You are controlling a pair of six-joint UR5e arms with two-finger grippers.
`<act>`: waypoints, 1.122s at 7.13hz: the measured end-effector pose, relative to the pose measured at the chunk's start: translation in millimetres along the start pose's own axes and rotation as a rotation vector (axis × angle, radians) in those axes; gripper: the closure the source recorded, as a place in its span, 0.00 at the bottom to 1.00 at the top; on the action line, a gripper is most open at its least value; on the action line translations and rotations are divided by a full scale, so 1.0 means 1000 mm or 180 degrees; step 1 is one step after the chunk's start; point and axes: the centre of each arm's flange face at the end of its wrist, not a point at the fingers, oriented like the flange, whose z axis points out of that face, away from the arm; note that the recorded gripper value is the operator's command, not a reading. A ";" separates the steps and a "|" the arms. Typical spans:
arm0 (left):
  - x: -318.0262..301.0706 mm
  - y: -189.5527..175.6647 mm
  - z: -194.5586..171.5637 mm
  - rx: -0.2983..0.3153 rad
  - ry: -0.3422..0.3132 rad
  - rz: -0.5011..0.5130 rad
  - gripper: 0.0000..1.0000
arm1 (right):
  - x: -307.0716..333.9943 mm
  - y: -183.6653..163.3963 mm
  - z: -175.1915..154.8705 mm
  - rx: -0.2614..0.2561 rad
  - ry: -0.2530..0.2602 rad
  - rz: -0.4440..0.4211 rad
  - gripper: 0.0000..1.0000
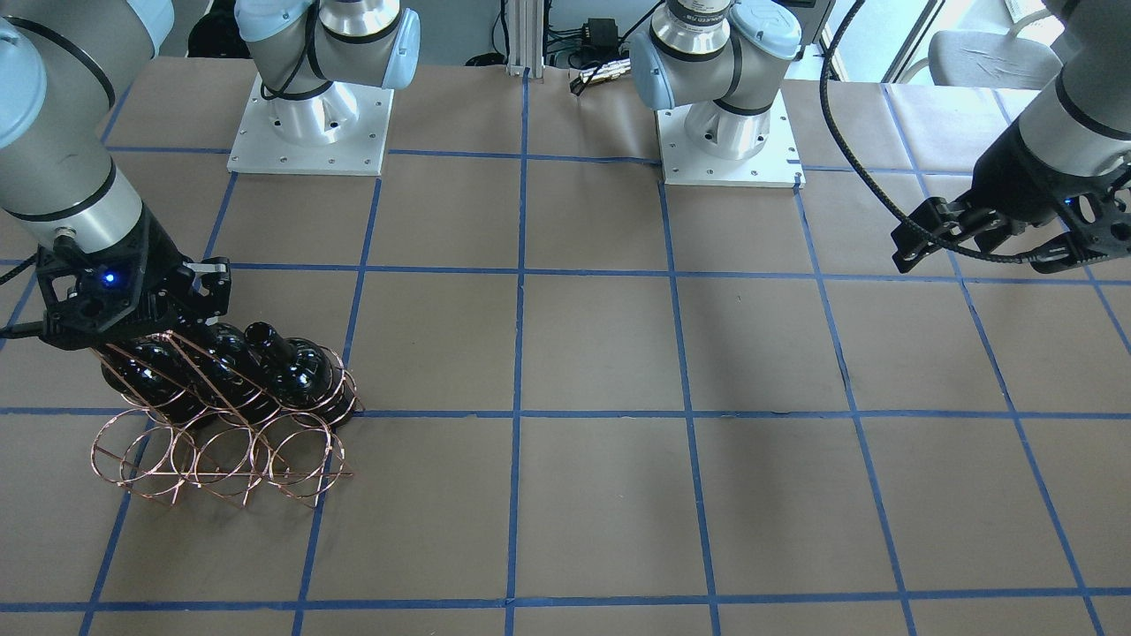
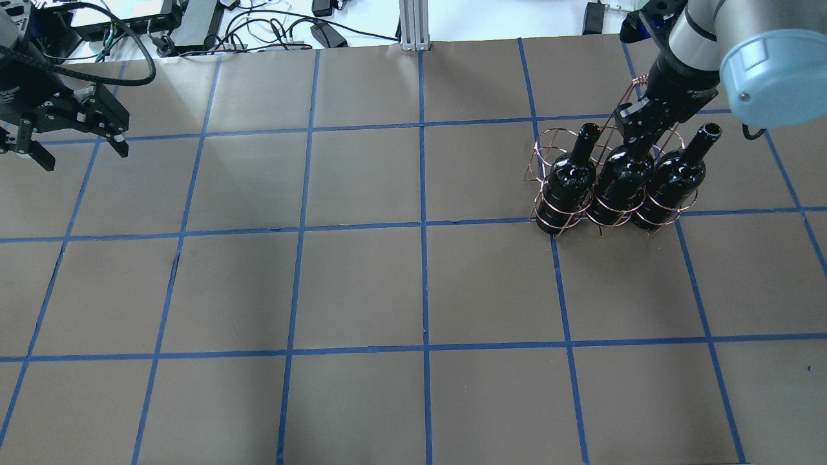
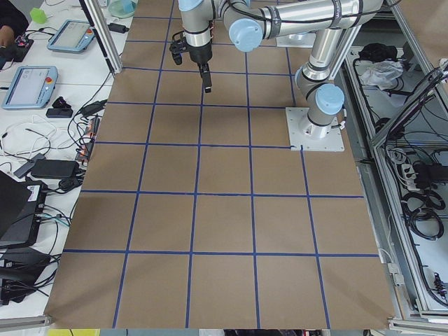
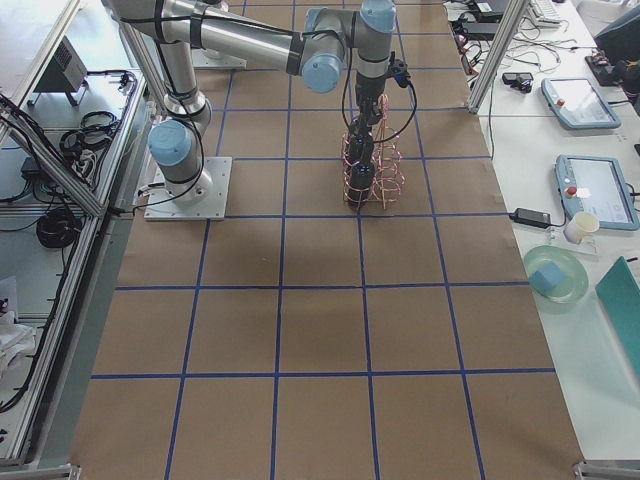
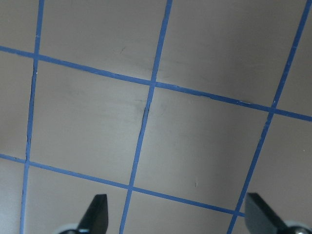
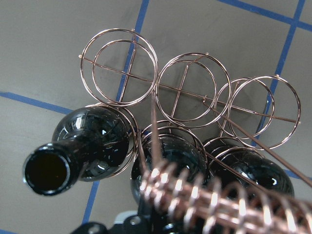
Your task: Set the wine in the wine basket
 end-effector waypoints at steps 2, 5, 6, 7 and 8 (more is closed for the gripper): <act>0.021 0.005 -0.001 0.0006 0.0084 0.0097 0.00 | 0.001 0.001 -0.001 -0.0016 0.0025 -0.0001 0.01; 0.097 0.036 -0.016 0.0097 0.0091 0.0395 0.00 | -0.004 0.005 -0.037 0.0065 0.0048 0.0028 0.01; 0.122 0.049 -0.021 0.0143 0.0082 0.0511 0.00 | -0.010 0.010 -0.064 0.0078 0.0035 0.0082 0.01; 0.140 0.058 -0.024 0.0181 0.0086 0.0605 0.00 | -0.021 0.017 -0.089 0.0093 0.0014 0.0201 0.01; 0.149 0.064 -0.026 0.0204 0.0116 0.0656 0.00 | -0.040 0.025 -0.109 0.0094 -0.0010 0.0412 0.01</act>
